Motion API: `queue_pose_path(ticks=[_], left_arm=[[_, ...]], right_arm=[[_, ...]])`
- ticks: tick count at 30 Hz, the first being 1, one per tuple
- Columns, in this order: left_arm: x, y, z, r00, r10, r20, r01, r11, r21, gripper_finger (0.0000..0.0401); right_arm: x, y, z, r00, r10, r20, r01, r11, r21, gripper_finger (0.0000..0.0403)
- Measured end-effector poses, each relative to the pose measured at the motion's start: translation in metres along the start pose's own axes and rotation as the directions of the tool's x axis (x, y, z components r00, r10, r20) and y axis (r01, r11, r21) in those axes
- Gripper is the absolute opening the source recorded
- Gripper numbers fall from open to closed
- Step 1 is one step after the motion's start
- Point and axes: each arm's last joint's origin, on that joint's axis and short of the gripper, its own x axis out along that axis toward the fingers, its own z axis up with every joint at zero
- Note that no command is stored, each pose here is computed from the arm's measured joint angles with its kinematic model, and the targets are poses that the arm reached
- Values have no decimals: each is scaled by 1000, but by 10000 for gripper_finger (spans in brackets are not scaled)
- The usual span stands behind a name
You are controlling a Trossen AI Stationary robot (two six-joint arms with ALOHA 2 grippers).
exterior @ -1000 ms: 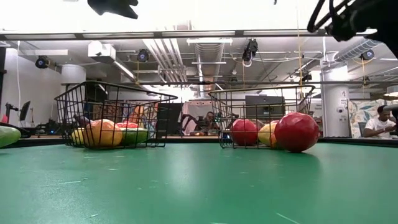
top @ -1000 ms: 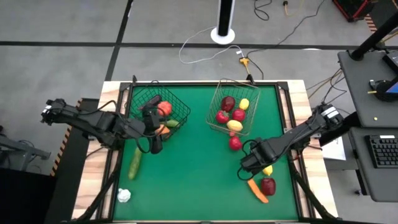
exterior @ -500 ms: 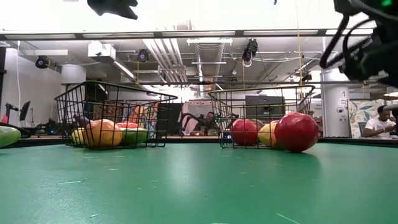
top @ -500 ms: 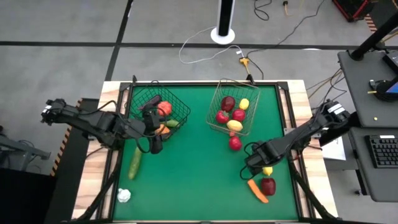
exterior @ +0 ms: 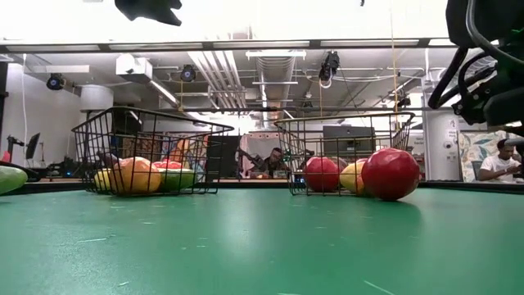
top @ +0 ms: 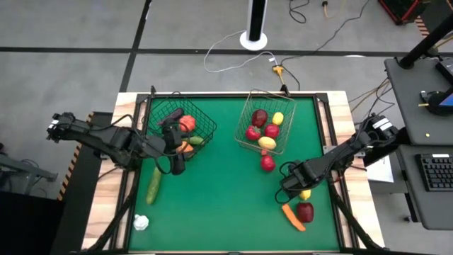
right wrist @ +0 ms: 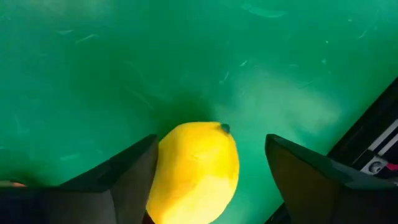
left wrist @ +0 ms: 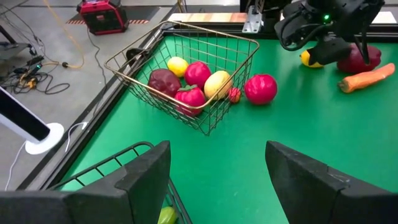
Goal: Sort produce into baskets
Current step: Put the yellow lemon into the gold wire basket
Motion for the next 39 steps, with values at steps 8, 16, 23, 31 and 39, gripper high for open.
queue_pose_path(ticks=[8,16,23,31,39], left_arm=[[0,0,0,1000,3,0,-3,1000,0,244],[0,0,0,1000,5,0,-5,1000,-4,244],[1,0,-2,1000,8,-4,-8,1000,-3,244],[1,0,-2,1000,8,-4,-8,1000,-6,244],[3,-1,-3,1000,10,-15,-10,1000,2,244]], right_arm=[[0,0,0,1000,0,8,0,1000,9,203],[-2,0,1,999,-7,44,6,1000,22,123],[-19,1,1,993,12,116,-15,1000,18,65],[-54,0,-4,989,39,143,-48,997,62,37],[-71,7,-16,990,113,81,-96,977,-188,127]])
